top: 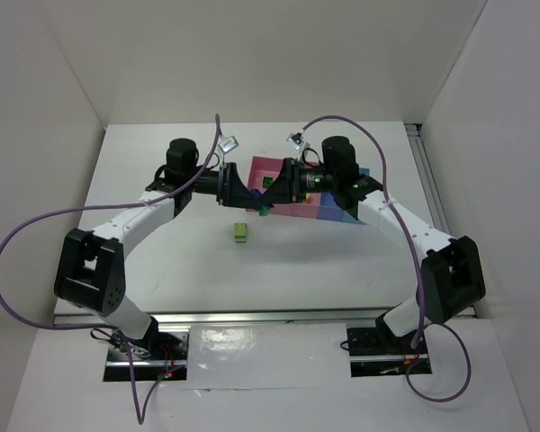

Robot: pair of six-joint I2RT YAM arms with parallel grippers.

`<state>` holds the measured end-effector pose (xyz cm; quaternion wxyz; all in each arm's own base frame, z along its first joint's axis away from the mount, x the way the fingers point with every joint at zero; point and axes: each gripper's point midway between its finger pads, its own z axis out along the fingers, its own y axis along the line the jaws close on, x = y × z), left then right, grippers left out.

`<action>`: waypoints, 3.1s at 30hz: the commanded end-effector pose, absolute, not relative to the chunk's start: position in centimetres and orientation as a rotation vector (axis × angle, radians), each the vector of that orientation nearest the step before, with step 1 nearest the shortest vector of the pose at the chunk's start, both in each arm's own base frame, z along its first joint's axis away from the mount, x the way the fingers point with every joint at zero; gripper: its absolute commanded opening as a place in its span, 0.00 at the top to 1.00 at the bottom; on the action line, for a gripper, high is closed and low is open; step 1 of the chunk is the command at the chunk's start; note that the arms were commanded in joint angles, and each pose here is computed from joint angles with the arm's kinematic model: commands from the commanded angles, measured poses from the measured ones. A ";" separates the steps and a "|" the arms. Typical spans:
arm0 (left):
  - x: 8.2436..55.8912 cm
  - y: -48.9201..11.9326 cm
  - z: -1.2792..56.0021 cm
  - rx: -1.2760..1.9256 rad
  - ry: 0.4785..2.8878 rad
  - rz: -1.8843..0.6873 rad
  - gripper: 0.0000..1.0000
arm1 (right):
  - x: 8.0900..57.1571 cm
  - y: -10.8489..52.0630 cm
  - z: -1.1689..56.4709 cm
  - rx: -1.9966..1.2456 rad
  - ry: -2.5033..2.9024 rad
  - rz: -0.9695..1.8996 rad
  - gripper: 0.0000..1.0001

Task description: Sort the legos into containers by color

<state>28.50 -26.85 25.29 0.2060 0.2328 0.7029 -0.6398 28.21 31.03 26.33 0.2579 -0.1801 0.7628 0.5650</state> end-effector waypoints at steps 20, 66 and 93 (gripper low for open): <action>27.8 -26.7 23.8 0.731 1.992 -1.773 1.00 | 33.5 26.3 28.5 -0.187 1.965 1.315 0.82; 46.2 -27.4 13.4 0.119 2.619 -0.736 0.58 | 43.5 2.5 12.6 0.568 2.319 -0.187 0.34; 33.5 -20.0 11.7 0.109 2.703 -0.199 0.02 | 42.1 5.9 15.0 0.425 2.292 0.016 0.28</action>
